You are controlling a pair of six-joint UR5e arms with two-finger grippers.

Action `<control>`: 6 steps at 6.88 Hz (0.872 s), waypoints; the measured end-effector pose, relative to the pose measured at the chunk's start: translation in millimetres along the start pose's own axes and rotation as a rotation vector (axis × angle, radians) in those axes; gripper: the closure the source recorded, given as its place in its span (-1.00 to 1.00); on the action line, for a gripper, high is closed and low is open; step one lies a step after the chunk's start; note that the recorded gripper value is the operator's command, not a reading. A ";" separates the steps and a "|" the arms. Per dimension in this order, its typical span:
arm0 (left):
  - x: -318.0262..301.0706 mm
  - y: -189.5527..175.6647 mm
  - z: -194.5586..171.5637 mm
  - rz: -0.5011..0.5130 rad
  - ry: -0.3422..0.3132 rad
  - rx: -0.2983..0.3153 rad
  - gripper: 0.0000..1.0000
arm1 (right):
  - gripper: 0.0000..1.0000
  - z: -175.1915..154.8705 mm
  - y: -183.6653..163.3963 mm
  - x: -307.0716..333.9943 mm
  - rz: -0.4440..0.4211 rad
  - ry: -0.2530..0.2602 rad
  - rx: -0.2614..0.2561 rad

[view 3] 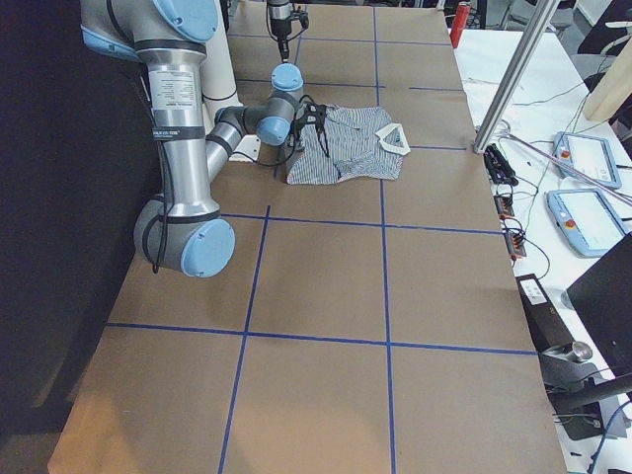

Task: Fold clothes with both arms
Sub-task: 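Lift the hem with both grippers and fold it over toward the collar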

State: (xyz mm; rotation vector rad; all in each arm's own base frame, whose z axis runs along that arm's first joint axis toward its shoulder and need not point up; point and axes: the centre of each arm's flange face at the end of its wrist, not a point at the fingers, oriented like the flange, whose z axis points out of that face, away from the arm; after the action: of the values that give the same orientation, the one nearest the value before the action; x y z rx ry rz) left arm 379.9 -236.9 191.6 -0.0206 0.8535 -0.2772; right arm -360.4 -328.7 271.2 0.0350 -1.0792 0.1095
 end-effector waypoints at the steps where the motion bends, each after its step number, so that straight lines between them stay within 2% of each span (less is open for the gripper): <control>1: 4.0 -33.0 13.7 0.016 -0.006 0.051 1.00 | 1.00 6.8 -47.4 -3.8 -0.016 0.014 0.065; 3: 20.0 -100.4 53.0 -0.008 0.013 0.134 1.00 | 1.00 28.1 -122.0 -17.8 0.003 0.052 0.136; 6: 9.0 -233.1 92.0 -0.033 0.034 0.279 1.00 | 1.00 58.1 -188.2 -36.0 0.038 0.090 0.172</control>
State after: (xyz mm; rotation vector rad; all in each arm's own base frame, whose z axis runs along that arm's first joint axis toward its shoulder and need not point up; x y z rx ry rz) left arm 399.8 -472.4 275.6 0.2308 0.8426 -0.4271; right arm -408.2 -523.2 271.6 0.1625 -0.9782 0.2359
